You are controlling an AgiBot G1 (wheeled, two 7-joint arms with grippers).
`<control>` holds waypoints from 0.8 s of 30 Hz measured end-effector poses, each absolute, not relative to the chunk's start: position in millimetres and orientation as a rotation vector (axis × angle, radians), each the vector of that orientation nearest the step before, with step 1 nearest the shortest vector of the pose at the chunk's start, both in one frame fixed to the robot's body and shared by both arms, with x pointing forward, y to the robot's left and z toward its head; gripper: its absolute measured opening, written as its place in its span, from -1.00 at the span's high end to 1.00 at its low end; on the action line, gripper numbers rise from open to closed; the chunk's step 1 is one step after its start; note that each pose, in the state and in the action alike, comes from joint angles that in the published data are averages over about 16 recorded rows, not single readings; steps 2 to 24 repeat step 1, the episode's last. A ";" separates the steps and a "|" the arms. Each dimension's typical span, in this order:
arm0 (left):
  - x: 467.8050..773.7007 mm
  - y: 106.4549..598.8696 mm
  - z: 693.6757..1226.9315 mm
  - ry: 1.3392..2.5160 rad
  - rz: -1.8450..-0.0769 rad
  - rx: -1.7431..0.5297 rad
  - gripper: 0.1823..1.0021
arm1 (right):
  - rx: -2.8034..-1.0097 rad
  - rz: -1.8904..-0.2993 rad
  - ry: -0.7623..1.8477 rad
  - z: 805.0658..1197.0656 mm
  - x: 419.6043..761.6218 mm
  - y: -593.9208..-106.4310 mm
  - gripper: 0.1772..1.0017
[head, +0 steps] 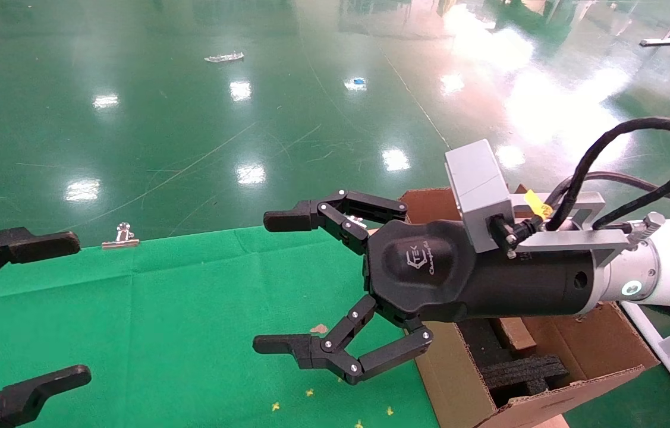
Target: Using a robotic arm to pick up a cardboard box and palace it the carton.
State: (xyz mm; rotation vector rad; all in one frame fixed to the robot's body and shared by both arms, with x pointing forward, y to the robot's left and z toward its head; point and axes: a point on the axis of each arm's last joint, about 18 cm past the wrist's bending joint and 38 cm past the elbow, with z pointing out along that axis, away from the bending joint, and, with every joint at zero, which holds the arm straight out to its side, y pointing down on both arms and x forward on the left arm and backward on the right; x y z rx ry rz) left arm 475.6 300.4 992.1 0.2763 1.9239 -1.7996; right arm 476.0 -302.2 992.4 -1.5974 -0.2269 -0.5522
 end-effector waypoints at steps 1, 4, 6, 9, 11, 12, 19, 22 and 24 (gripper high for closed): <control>475.6 300.4 992.1 1.924 -1.800 0.276 -1.00 | -1.597 -0.552 -0.227 992.4 476.0 -302.2 -1.00; 475.6 300.4 992.1 1.924 -1.800 0.276 -1.00 | -1.597 -0.552 -0.227 992.4 476.0 -302.2 -1.00; 475.6 300.4 992.1 1.924 -1.800 0.276 -1.00 | -1.597 -0.552 -0.227 992.4 476.0 -302.2 -1.00; 475.6 300.4 992.1 1.924 -1.800 0.276 -1.00 | -1.597 -0.552 -0.227 992.4 476.0 -302.2 -1.00; 475.6 300.4 992.1 1.924 -1.800 0.276 -1.00 | -1.597 -0.552 -0.227 992.4 476.0 -302.2 -1.00; 475.6 300.4 992.1 1.924 -1.800 0.276 -1.00 | -1.597 -0.552 -0.227 992.4 476.0 -302.2 -1.00; 475.6 300.4 992.1 1.924 -1.800 0.276 -1.00 | -1.597 -0.552 -0.227 992.4 476.0 -302.2 -1.00; 475.6 300.4 992.1 1.924 -1.800 0.276 -1.00 | -1.597 -0.552 -0.227 992.4 476.0 -302.2 -1.00; 475.6 300.4 992.1 1.924 -1.800 0.276 -1.00 | -1.597 -0.552 -0.227 992.4 476.0 -302.2 -1.00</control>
